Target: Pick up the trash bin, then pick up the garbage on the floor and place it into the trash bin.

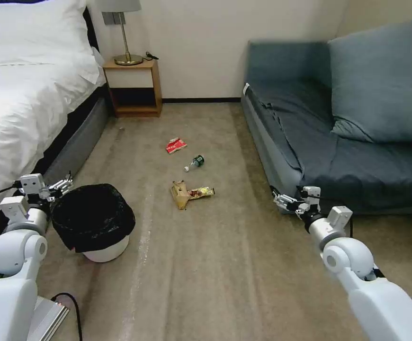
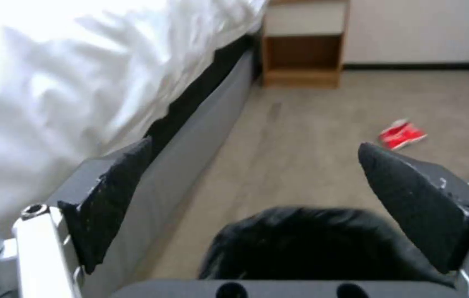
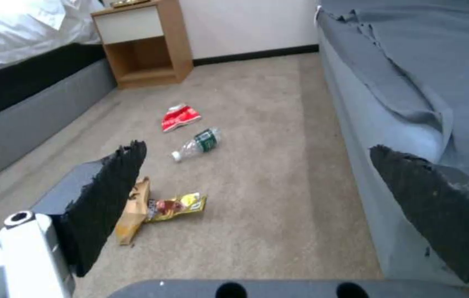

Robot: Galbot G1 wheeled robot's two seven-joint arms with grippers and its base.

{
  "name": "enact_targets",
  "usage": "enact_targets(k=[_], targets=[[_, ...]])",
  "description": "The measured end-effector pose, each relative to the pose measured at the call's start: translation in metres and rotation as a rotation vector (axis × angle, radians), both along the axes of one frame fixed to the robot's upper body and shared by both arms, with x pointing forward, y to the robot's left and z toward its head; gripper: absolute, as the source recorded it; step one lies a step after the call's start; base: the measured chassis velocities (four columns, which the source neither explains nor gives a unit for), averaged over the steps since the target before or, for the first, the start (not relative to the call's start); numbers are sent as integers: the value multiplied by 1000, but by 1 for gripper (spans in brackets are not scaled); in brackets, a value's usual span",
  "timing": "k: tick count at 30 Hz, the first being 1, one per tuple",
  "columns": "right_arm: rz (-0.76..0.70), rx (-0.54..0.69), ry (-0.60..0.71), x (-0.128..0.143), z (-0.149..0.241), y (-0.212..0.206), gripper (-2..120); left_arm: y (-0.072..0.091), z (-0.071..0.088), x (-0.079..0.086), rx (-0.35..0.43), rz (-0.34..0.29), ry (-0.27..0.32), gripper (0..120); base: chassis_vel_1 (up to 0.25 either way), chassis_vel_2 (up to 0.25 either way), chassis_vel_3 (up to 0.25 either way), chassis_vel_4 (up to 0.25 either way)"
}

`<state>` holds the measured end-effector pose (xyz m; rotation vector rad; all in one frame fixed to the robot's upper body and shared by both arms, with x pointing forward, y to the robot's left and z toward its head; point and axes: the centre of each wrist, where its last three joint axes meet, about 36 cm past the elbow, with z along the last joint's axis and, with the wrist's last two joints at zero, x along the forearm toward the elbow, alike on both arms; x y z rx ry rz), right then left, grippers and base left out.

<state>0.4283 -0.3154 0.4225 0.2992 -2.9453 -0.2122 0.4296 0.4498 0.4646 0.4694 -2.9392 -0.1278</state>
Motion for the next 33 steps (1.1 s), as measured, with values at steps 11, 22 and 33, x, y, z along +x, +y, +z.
enact_targets(k=[11,22,33], targets=[[-3,-36,-13,-2,-7,0,100,31,21,21,-25,89,179,99,0,0,0,0],[-28,-41,-8,-12,-23,4,100,45,30,66,-25,104,388,98,0,0,0,0],[-48,-34,9,-21,-36,9,100,28,-37,104,-68,84,501,98,0,0,0,0]])
